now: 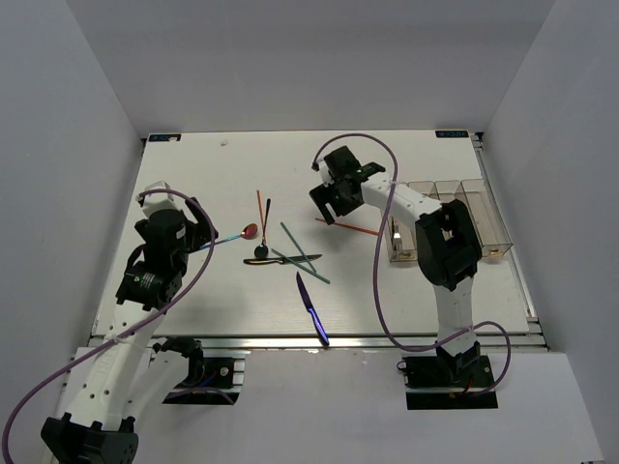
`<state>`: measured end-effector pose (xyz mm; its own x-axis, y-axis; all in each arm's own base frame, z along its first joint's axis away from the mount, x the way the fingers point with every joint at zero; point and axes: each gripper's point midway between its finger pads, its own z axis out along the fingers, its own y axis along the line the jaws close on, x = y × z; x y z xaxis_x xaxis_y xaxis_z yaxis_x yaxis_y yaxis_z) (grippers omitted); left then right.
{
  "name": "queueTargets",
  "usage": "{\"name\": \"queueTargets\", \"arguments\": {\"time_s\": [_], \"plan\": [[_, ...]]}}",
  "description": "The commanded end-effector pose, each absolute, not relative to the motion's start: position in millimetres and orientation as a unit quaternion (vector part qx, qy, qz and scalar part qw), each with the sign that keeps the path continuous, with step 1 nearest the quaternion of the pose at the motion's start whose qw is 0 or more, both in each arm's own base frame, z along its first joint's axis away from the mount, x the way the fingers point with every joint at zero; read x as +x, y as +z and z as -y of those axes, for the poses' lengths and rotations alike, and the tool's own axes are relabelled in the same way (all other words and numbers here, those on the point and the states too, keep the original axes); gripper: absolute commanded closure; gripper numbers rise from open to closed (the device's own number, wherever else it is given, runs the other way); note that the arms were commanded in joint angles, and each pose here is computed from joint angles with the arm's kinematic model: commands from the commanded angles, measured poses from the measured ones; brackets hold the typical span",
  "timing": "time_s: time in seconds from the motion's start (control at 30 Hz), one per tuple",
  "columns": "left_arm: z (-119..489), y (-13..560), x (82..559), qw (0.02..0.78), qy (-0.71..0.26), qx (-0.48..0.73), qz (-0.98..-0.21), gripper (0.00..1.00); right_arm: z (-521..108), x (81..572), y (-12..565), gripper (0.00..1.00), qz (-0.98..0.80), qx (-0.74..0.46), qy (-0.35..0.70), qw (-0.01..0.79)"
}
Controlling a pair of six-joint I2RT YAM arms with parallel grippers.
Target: Sort the eating utensils into containers
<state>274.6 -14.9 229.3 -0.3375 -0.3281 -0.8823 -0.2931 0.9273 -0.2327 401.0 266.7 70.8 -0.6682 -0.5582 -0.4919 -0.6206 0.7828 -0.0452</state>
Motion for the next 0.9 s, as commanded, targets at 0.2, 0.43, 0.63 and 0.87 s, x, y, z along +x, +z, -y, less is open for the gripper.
{"name": "queueTargets", "arguments": {"time_s": [0.2,0.43,0.63,0.87], "plan": [[17.3,217.9,280.0,0.526,-0.011,-0.182,-0.83,0.02,-328.3,404.0,127.1,0.11,-0.907,-0.178,0.152,0.35],[14.2,207.1,283.3,0.509,0.005,-0.186,-0.84,0.02,-394.1,401.0,145.0,0.22,-0.909,-0.102,0.15,0.374],[14.6,202.7,285.5,0.502,0.008,-0.184,-0.845,0.02,-423.4,412.0,131.9,0.47,-0.912,-0.052,0.169,0.371],[16.4,205.8,285.7,0.507,0.0,-0.182,-0.843,0.02,-450.9,415.5,100.8,0.58,-0.915,-0.056,0.17,0.362]]}}
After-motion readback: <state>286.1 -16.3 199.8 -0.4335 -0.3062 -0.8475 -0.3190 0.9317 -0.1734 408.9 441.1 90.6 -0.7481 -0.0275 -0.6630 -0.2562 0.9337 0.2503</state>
